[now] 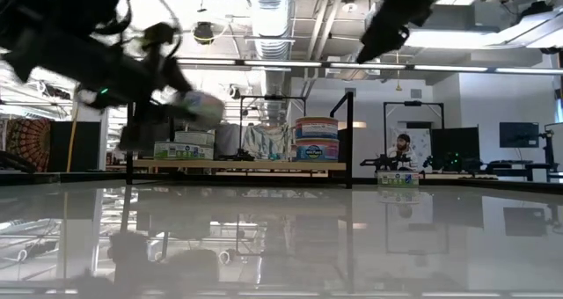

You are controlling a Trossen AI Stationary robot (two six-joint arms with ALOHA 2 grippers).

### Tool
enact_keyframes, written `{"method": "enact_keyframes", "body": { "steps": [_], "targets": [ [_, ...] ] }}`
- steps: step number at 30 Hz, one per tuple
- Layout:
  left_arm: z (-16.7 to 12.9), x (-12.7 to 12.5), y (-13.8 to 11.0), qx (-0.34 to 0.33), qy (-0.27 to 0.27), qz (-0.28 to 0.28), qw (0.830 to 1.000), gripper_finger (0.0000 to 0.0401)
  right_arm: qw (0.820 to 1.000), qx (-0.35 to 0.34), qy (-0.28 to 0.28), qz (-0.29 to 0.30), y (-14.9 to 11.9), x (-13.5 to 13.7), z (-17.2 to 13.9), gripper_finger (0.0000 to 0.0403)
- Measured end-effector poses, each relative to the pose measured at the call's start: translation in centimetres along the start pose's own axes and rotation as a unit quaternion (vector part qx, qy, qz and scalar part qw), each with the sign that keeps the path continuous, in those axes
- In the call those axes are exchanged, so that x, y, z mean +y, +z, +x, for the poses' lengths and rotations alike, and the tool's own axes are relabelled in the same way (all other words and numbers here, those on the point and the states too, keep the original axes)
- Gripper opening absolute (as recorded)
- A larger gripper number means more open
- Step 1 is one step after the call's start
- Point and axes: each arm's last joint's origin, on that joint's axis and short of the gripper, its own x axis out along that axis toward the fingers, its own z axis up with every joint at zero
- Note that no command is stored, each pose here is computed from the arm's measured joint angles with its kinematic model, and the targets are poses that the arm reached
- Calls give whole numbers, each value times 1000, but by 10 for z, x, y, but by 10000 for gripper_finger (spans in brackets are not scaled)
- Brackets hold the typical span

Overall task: Stack canned seafood by type on shelf
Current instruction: Stack the green tuna can on top of the green tuna can on the shelf

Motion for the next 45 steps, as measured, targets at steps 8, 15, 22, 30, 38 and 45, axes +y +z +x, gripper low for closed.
{"method": "enact_keyframes", "body": {
  "steps": [8, 15, 22, 30, 38, 45],
  "targets": [
    [-7, 11, 20, -38, -19, -34, 998, 134, 998, -61, -10, 25, 16, -10, 27, 292],
    [0, 11, 29, -91, -48, -90, 991, 134, 1000, -7, -6, 11, 5, 1, 68, 292],
    [14, 6, 35, -127, -59, -115, 983, 144, 999, 20, 1, 31, -4, 11, 85, 292],
    [33, -2, 42, -155, -63, -120, 979, 155, 999, 15, 0, 42, -2, 10, 82, 292],
    [50, 0, 47, -105, -21, -137, 985, 157, 999, 23, 6, 42, -3, 11, 81, 292],
    [56, 0, 52, -118, -16, -107, 987, 158, 998, 46, 5, 39, -8, 10, 81, 292]
  ]
}}
